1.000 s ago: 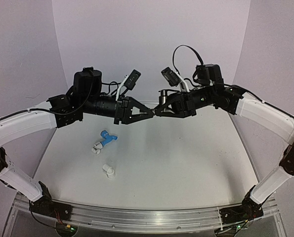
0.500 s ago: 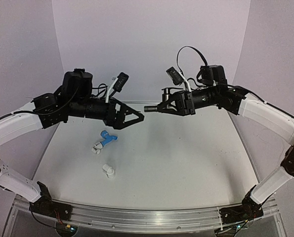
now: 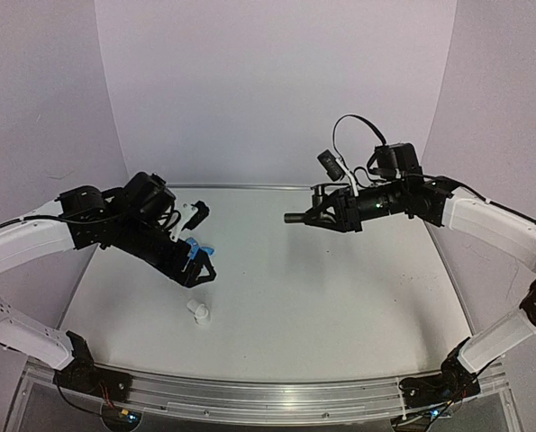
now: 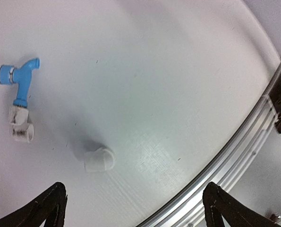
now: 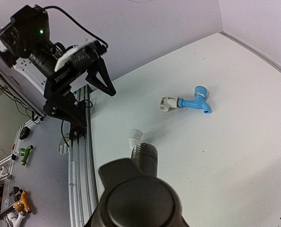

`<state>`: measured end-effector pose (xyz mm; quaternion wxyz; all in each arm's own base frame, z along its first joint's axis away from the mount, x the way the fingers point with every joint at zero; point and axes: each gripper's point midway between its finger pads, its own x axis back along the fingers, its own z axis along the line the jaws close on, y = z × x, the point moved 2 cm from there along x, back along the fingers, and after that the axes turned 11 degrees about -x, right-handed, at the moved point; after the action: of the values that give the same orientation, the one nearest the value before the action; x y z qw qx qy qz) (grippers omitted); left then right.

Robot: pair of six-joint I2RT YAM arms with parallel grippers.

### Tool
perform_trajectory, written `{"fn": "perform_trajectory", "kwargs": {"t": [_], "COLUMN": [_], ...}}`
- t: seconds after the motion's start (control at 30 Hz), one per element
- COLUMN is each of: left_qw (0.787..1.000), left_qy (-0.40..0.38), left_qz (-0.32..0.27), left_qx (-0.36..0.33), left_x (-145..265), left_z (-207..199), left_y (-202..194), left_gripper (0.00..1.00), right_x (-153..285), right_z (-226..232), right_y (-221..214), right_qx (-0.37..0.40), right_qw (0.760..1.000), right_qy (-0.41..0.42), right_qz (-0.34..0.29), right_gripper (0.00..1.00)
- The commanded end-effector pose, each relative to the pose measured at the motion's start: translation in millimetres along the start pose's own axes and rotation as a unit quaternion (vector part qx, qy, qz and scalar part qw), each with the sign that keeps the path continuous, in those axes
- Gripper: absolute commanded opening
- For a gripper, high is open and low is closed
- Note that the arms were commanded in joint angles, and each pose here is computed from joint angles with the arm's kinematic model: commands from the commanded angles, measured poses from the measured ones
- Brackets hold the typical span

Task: Install the water faucets

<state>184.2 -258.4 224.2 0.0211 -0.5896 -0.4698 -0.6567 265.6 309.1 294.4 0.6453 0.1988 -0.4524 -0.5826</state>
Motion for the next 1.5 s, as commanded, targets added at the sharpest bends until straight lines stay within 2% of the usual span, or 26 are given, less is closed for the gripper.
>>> {"fn": "perform_trajectory", "kwargs": {"t": [0.0,0.17,0.3,0.47,0.57,0.67,0.97,1.47], "left_qw": [0.988,0.968,0.941,0.901,0.882,0.871,0.838,0.828], "left_qy": [0.028,-0.011,-0.051,-0.06,-0.059,-0.059,-0.068,-0.072], "left_qz": [0.1,0.093,0.074,0.139,0.151,0.154,0.213,0.216], "left_qx": [-0.112,-0.232,-0.327,-0.407,-0.443,-0.463,-0.497,-0.512], "left_x": [-11.6,-14.5,-26.3,-58.6,-67.5,-75.1,-110.3,-138.9], "left_z": [5.6,-4.1,-13.9,-1.9,3.3,7.3,20.7,34.0], "left_y": [-30.9,-31.2,-30.3,-58.7,-64.9,-62.8,-76.4,-83.6], "left_gripper": [1.0,1.0,0.99,0.93,0.91,0.91,0.89,0.81], "right_x": [16.2,18.3,19.3,22.2,23.8,24.4,27.2,37.3], "right_z": [8.7,11.2,13.6,17.8,19.9,22.9,30.4,44.1], "right_y": [13.9,12.9,14.6,14.6,14.1,15.2,13.9,15.0], "right_qx": [0.048,0.049,0.049,0.052,0.054,0.054,0.055,0.065], "right_qw": [0.998,0.998,0.998,0.998,0.998,0.998,0.997,0.996], "right_qy": [-0.011,-0.007,-0.003,0.002,0.005,0.011,0.027,0.037], "right_qz": [-0.031,-0.032,-0.033,-0.035,-0.036,-0.037,-0.037,-0.045], "right_gripper": [0.0,0.0,0.0,0.0,0.0,0.0,0.0,0.0]}}
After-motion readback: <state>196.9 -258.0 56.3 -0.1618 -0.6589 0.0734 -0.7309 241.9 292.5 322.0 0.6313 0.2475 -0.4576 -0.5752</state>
